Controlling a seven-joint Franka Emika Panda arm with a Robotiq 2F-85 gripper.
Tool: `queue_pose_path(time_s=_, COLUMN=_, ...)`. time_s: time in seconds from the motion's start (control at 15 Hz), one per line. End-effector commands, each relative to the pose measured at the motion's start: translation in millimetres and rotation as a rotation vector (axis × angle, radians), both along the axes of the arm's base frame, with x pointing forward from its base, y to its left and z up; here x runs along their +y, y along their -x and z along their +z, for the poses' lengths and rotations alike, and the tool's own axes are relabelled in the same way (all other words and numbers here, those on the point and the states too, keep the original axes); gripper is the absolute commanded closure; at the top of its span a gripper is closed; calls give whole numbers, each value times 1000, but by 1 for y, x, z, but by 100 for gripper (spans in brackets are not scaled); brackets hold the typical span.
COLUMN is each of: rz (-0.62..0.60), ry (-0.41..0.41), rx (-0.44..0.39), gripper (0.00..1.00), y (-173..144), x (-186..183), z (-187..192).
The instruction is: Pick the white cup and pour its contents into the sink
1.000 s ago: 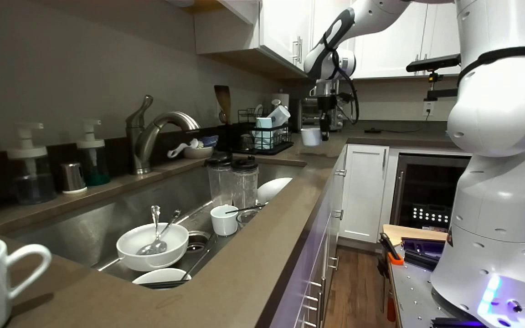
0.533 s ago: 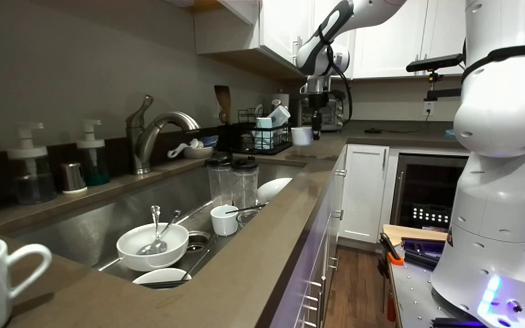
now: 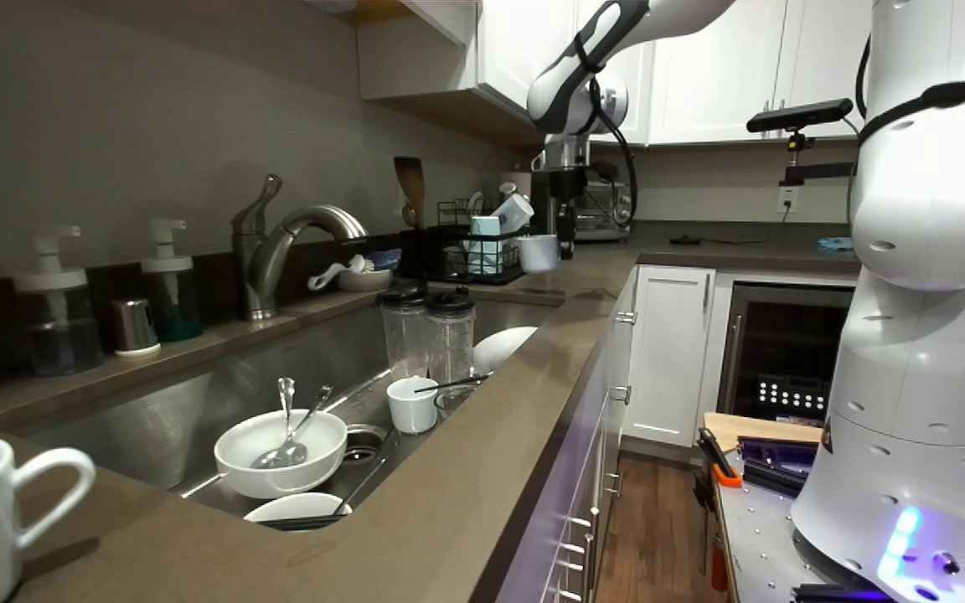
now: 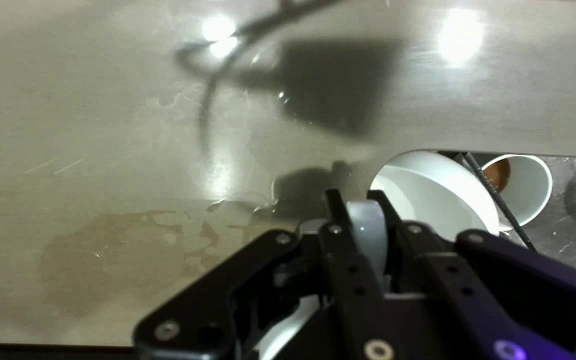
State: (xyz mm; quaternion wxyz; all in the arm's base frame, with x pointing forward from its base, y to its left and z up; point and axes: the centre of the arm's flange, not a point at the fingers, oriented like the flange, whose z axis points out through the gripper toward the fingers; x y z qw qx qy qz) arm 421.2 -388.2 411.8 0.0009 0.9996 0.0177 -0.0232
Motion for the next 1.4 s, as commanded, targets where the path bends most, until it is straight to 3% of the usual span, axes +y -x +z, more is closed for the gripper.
queue_pose_path(time_s=0.0, rz=-8, ry=35, rx=-18, gripper=93, y=13, x=30, z=16)
queue_pose_path(time_s=0.4, rz=13, ry=34, rx=-18, gripper=93, y=-2, x=69, z=19)
queue_pose_path(time_s=0.93, rz=26, ry=66, rx=10, gripper=93, y=-60, x=158, z=13)
queue_pose_path(time_s=1.33, rz=-12, ry=238, rx=58, gripper=93, y=-90, x=209, z=12)
